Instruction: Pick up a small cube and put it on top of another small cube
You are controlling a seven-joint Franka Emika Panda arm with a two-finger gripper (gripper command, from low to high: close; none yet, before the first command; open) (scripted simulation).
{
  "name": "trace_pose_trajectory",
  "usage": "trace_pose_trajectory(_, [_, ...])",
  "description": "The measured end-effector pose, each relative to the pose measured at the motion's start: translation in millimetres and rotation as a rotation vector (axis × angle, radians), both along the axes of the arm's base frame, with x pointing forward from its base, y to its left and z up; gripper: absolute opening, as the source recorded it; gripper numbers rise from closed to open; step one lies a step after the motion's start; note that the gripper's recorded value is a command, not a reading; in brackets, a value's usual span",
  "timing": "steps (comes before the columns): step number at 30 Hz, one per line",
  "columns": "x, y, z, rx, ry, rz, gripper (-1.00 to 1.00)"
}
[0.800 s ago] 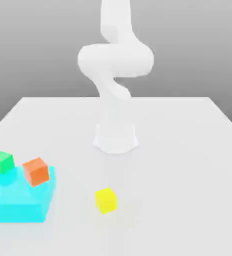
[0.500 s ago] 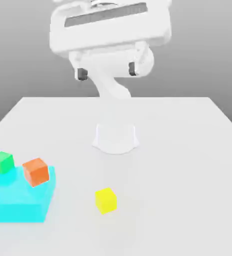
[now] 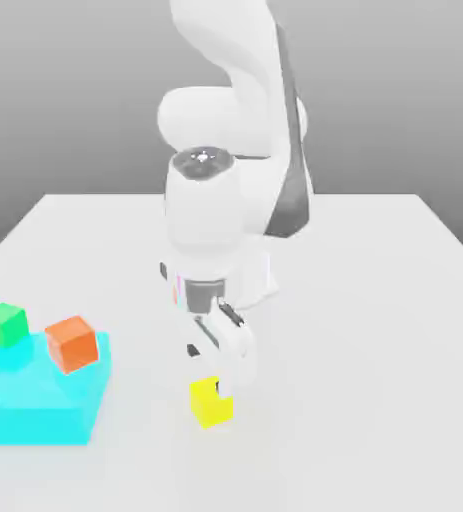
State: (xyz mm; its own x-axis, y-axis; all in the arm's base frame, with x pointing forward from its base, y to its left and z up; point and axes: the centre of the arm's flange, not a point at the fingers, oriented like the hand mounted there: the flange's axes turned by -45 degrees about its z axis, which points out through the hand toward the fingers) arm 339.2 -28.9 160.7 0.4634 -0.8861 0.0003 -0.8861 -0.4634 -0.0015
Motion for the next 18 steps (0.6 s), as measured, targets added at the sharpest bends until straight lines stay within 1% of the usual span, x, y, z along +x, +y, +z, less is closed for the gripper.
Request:
trace_pose_trajectory(3, [-1, 1, -25, 0.001, 0.001, -0.001, 0.00])
trace_pose_trajectory(4, [-2, 1, -32, 0.001, 0.001, -0.001, -1.00])
trace_pose_trajectory(11, [-2, 1, -34, 0.000, 0.000, 0.000, -1.00])
trace_pose_trajectory(18, [-1, 2, 18, -0.001, 0.000, 0.002, -1.00])
